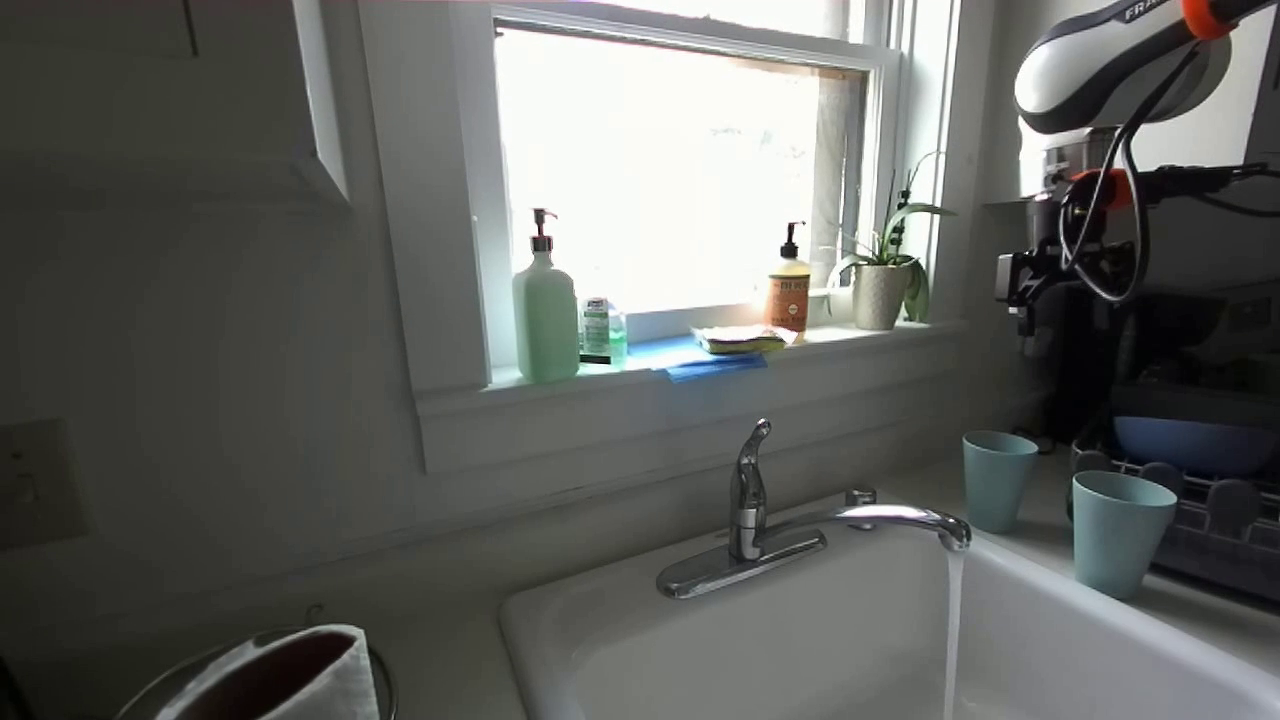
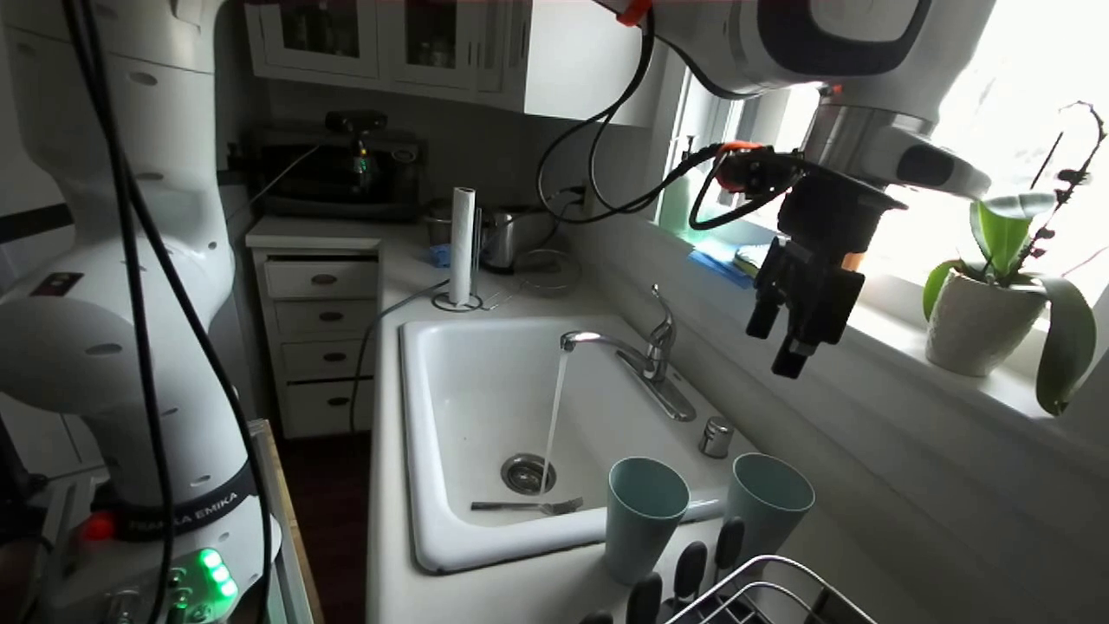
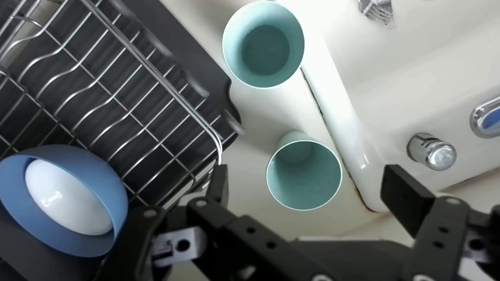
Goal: Get the grey cup in front, put it under the running water and then pour out the contents of the grey cup into the sink
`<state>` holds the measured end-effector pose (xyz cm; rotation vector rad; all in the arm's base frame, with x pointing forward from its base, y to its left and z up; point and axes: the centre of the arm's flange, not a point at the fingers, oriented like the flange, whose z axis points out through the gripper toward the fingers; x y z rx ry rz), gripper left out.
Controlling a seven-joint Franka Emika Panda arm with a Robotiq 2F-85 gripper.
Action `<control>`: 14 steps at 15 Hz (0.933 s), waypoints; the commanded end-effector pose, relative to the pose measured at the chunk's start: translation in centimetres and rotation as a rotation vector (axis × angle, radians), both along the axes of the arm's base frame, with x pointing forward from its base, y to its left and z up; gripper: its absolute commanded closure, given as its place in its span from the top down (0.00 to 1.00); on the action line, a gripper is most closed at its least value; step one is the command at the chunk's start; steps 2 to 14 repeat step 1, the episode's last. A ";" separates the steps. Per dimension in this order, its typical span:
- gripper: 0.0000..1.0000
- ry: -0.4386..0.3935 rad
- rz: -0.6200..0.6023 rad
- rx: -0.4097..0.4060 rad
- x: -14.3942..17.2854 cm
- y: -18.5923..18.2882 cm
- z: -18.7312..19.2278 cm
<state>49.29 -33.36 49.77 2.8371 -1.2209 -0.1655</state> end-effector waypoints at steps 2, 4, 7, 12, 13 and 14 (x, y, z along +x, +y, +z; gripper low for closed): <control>1.00 0.001 0.000 0.000 0.0 0.0 0.0; 1.00 0.001 0.000 0.000 0.0 0.0 0.0; 1.00 0.001 0.000 0.000 0.0 0.0 0.0; 1.00 0.001 0.000 0.000 0.0 0.0 0.0; 1.00 0.001 0.000 0.000 0.0 0.0 0.0; 1.00 0.001 0.000 0.000 0.0 0.0 0.0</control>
